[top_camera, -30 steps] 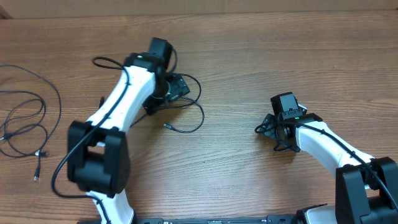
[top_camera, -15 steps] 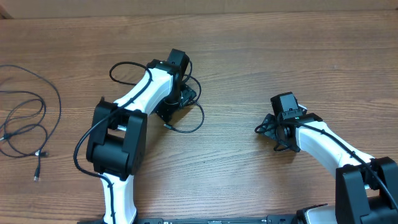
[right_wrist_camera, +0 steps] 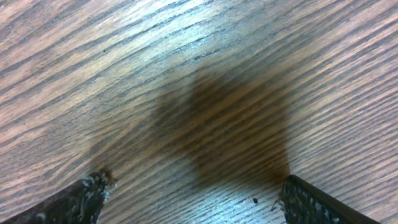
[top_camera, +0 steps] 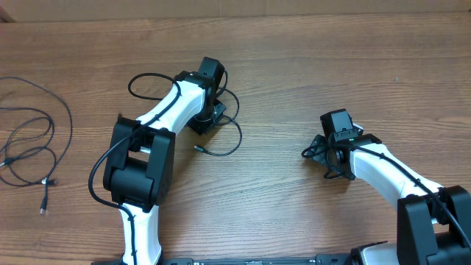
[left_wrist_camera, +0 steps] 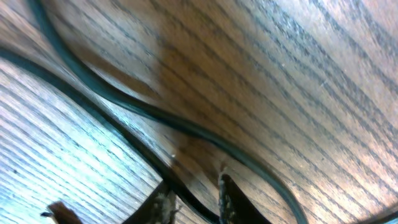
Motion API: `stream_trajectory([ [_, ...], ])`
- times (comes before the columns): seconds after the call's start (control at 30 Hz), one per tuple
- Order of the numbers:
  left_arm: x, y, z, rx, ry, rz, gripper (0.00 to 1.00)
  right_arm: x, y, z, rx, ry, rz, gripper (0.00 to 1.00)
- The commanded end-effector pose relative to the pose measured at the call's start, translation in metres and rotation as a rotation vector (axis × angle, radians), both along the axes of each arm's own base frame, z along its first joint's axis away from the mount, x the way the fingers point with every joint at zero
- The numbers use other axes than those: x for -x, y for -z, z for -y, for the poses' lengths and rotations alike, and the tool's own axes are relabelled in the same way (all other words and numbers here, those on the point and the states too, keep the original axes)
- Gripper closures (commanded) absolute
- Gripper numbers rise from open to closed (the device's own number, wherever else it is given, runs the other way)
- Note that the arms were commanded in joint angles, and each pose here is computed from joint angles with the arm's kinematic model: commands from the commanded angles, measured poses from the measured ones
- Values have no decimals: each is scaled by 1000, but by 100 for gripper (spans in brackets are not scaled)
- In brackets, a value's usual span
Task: Untangle cables
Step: 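Lower the left gripper onto the looped black cable and grasp it, then lift and drag the grasped cable leftward with the left gripper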
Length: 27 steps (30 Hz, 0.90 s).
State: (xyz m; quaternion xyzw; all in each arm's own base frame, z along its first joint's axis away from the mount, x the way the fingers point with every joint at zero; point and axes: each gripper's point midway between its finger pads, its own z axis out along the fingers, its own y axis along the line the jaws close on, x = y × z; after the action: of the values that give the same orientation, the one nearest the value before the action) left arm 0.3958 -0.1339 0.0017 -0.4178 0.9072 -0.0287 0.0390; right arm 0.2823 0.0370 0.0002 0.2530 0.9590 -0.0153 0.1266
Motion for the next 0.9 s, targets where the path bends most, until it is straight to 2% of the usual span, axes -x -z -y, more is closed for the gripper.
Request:
stream_trajectory([
  [0.0, -13, 0, -10, -26, 38, 17, 77, 7, 8, -2, -28, 1, -32, 11],
  [0.13, -26, -16, -13, -29, 111, 48, 79, 7, 8, -2, -28, 1, -32, 11],
  [0.23, -39, -34, -18, -38, 151, 73, 96, 7, 8, -2, -28, 1, -32, 11],
  [0.37, -51, -64, -32, -97, 165, 99, 96, 7, 8, -2, -28, 1, -32, 11],
  [0.57, -57, -122, -78, -259, 105, 131, 96, 7, 8, -2, -25, 1, -32, 11],
  [0.87, -36, -213, -148, -356, -37, 228, 96, 7, 8, -2, -25, 1, -31, 11],
])
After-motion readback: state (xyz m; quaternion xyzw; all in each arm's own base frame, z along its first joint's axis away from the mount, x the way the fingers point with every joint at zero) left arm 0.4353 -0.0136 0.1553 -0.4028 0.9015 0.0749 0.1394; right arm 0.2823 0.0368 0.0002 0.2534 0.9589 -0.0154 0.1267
